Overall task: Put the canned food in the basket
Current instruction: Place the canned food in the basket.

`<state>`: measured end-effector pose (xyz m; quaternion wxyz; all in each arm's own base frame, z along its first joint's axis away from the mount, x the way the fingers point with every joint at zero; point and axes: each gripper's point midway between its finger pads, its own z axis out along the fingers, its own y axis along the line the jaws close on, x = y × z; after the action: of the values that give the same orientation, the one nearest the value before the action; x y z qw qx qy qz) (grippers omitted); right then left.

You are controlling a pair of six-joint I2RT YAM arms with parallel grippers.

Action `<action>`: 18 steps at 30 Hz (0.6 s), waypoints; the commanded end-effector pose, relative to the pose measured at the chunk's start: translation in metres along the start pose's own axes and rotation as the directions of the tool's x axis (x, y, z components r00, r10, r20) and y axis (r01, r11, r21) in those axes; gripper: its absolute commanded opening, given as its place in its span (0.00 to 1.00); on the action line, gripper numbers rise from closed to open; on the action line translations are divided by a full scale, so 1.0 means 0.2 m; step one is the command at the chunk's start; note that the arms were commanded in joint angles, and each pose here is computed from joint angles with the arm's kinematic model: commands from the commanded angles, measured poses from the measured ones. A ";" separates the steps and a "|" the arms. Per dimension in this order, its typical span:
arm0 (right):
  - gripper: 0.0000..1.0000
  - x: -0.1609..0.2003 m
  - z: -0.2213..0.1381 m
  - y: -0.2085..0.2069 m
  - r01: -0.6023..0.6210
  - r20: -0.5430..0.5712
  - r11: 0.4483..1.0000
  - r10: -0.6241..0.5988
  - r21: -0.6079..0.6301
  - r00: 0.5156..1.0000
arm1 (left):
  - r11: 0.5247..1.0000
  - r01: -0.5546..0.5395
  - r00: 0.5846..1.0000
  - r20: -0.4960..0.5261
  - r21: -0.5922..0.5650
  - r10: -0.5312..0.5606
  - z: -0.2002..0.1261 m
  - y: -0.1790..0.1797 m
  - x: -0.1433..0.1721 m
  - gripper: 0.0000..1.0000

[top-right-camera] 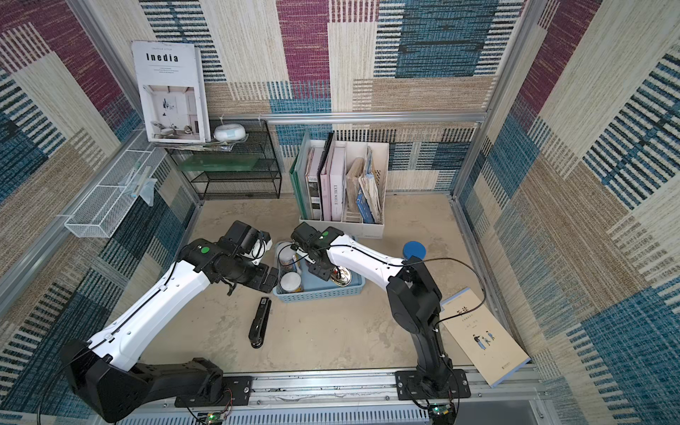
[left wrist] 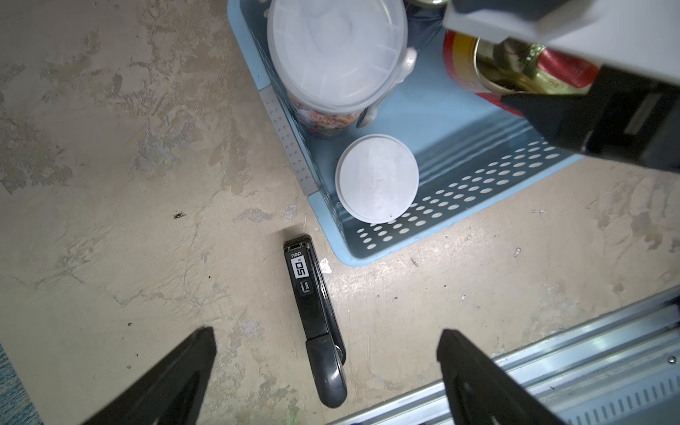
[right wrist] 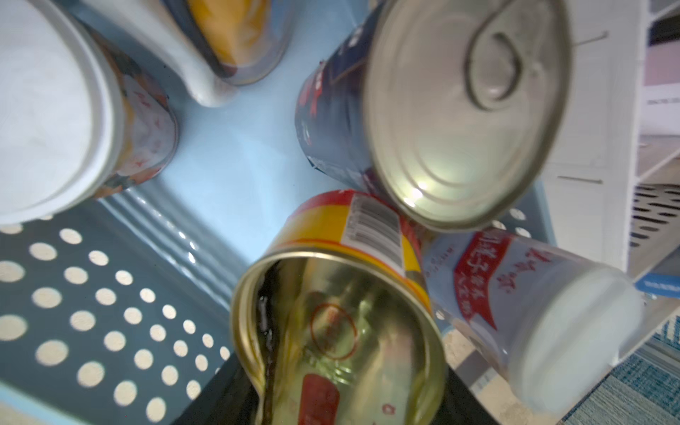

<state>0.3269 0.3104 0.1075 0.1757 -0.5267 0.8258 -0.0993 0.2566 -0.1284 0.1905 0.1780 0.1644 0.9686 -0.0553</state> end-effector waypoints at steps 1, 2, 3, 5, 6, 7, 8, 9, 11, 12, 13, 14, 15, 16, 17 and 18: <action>0.62 -0.04 0.05 0.01 0.029 0.034 1.000 -0.029 -0.003 0.999 | 1.000 0.003 1.000 -0.006 0.002 -0.003 0.00 0.00 0.01 1.00; 0.62 -0.03 0.06 0.03 0.032 0.029 0.999 -0.031 -0.020 0.999 | 1.000 0.003 1.000 -0.007 0.000 -0.003 0.00 0.00 0.01 0.99; 0.63 -0.03 0.07 0.04 0.033 0.027 0.999 -0.032 -0.033 0.999 | 1.000 0.003 1.000 -0.009 -0.001 -0.003 0.01 0.00 0.01 1.00; 0.66 0.00 0.09 0.07 0.036 0.023 0.998 -0.035 -0.058 0.999 | 1.000 0.007 1.000 -0.011 -0.004 -0.007 0.01 0.01 0.02 0.99; 0.67 0.01 0.10 0.09 0.041 0.017 0.996 -0.040 -0.073 0.999 | 1.000 0.007 1.000 -0.013 -0.005 -0.007 0.01 0.01 0.02 1.00; 0.69 0.02 0.11 0.11 0.043 0.012 0.996 -0.042 -0.084 0.999 | 1.000 0.006 1.000 -0.015 -0.004 -0.006 0.02 0.01 0.02 0.99; 0.71 0.03 0.12 0.12 0.046 0.005 0.994 -0.046 -0.095 0.999 | 1.000 0.008 1.000 -0.020 -0.005 -0.008 0.02 0.01 0.02 1.00; 0.73 0.05 0.13 0.13 0.047 -0.005 0.994 -0.048 -0.103 0.999 | 1.000 0.009 1.000 -0.022 -0.005 -0.009 0.02 0.01 0.02 0.99; 0.77 0.07 0.15 0.15 0.043 -0.020 0.991 -0.046 -0.123 0.999 | 1.000 0.010 1.000 -0.025 -0.004 -0.010 0.03 0.01 0.03 1.00; 0.79 0.08 0.16 0.15 0.040 -0.023 0.991 -0.043 -0.127 0.999 | 1.000 0.010 1.000 -0.027 -0.003 -0.010 0.03 0.01 0.03 1.00; 0.81 0.08 0.16 0.15 0.035 -0.025 0.991 -0.038 -0.127 0.999 | 1.000 0.010 1.000 -0.029 -0.003 -0.010 0.03 0.01 0.03 1.00; 0.82 0.09 0.16 0.15 0.026 -0.025 0.992 -0.030 -0.125 0.999 | 1.000 0.009 0.999 -0.031 -0.003 -0.009 0.04 0.01 0.03 1.00; 0.82 0.08 0.16 0.14 0.019 -0.020 0.992 -0.022 -0.122 1.000 | 1.000 0.010 1.000 -0.029 -0.003 -0.010 0.03 0.01 0.03 1.00; 0.82 0.07 0.13 0.13 0.008 -0.006 0.993 -0.009 -0.122 1.000 | 1.000 0.011 1.000 -0.028 -0.001 -0.011 0.03 0.01 0.03 1.00; 0.82 0.05 0.11 0.12 -0.001 0.009 0.993 0.002 -0.119 1.000 | 1.000 0.010 1.000 -0.029 -0.001 -0.010 0.03 0.01 0.03 1.00; 0.82 0.03 0.08 0.11 -0.012 0.032 0.993 0.016 -0.120 0.999 | 1.000 0.010 1.000 -0.026 0.000 -0.010 0.03 0.01 0.03 0.99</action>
<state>0.3164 0.3082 0.0717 0.1468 -0.5407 0.8260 -0.0620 0.2550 -0.1251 0.1825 0.1666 0.1606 0.9715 -0.0510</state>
